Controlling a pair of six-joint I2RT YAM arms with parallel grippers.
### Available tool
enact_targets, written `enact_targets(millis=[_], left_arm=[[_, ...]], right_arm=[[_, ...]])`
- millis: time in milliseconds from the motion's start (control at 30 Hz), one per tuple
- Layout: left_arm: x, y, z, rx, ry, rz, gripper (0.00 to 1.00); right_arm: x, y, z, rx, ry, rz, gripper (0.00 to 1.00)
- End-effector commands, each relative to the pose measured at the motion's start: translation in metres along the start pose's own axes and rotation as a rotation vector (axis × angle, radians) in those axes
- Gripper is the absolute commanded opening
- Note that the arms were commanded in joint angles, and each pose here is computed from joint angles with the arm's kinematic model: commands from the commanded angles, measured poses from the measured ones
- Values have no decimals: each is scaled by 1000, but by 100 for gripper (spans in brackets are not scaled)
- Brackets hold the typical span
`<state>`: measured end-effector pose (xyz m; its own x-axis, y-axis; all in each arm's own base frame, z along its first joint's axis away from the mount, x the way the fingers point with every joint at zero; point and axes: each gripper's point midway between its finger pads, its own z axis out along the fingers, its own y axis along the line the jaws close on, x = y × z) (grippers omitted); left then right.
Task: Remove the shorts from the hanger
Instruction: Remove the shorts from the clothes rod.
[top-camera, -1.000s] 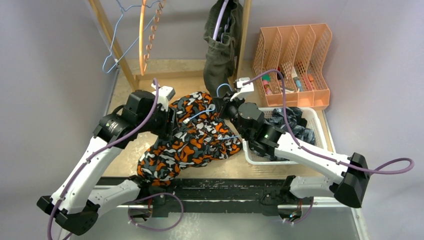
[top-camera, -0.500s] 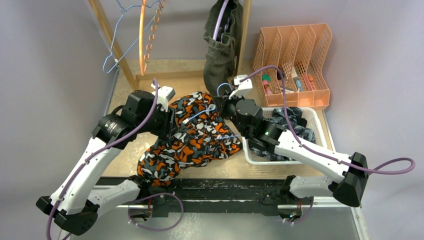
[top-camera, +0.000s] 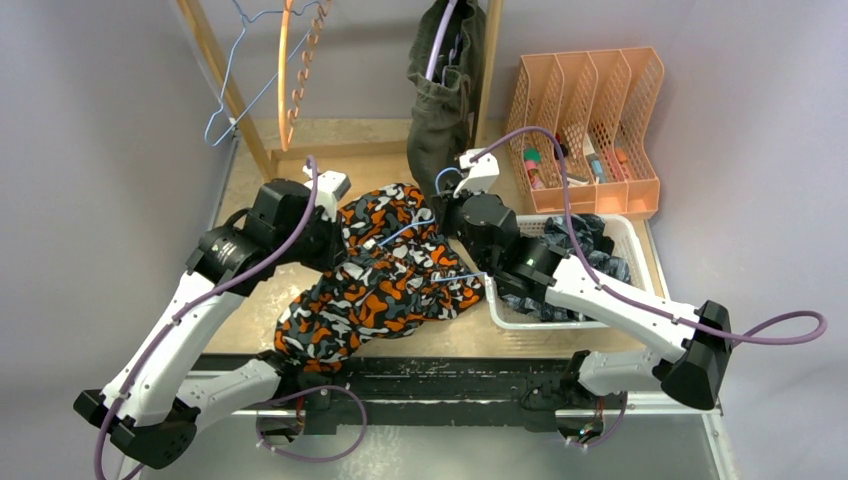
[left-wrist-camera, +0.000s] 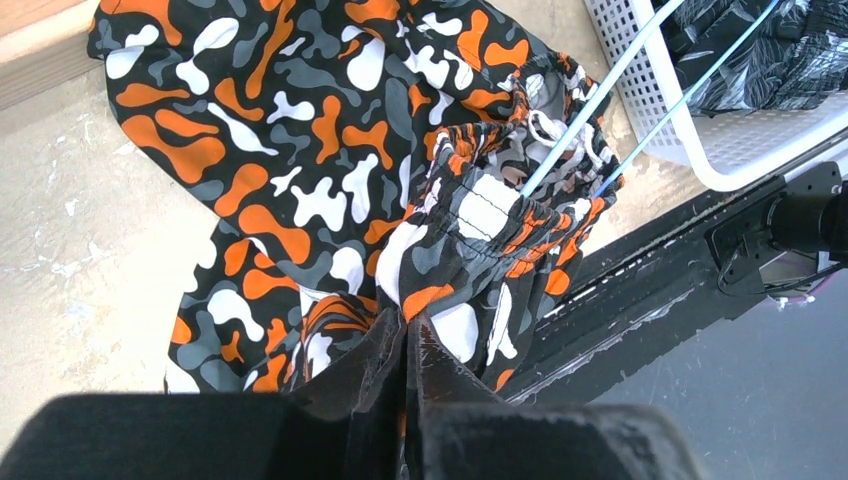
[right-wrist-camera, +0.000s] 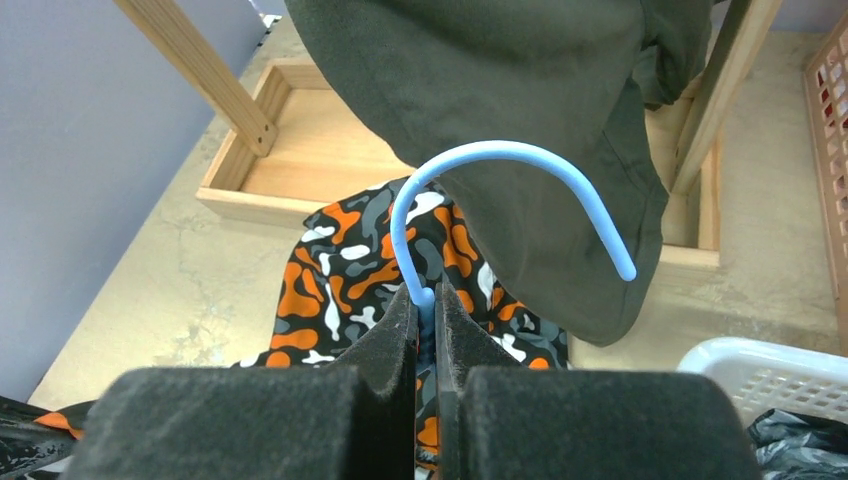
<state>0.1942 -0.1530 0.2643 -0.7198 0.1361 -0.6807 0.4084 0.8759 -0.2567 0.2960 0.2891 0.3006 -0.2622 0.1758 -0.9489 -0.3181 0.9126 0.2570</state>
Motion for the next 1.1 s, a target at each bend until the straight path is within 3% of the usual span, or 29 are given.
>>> enact_targets(millis=[0,400,700,933,1067], left_arm=[[-14,-3,-8,7,-42,20,0],[-14,31,-27,-191,-70,20,0],[-40,54,-23,-353,-175,-108,0],[-53,23,47,-176,-118,-126,0],[-83,-1,79,-54,-163,-147,0]], right_arm=[[-31,3,-5,15,-75,44,0],[-40,-37,-29,171,-86,54,0],[-58,-91,-69,412,-114,98,0],[-84,-100,-96,365,-199,154,0],[-77,-102,-99,361,-182,185,0]])
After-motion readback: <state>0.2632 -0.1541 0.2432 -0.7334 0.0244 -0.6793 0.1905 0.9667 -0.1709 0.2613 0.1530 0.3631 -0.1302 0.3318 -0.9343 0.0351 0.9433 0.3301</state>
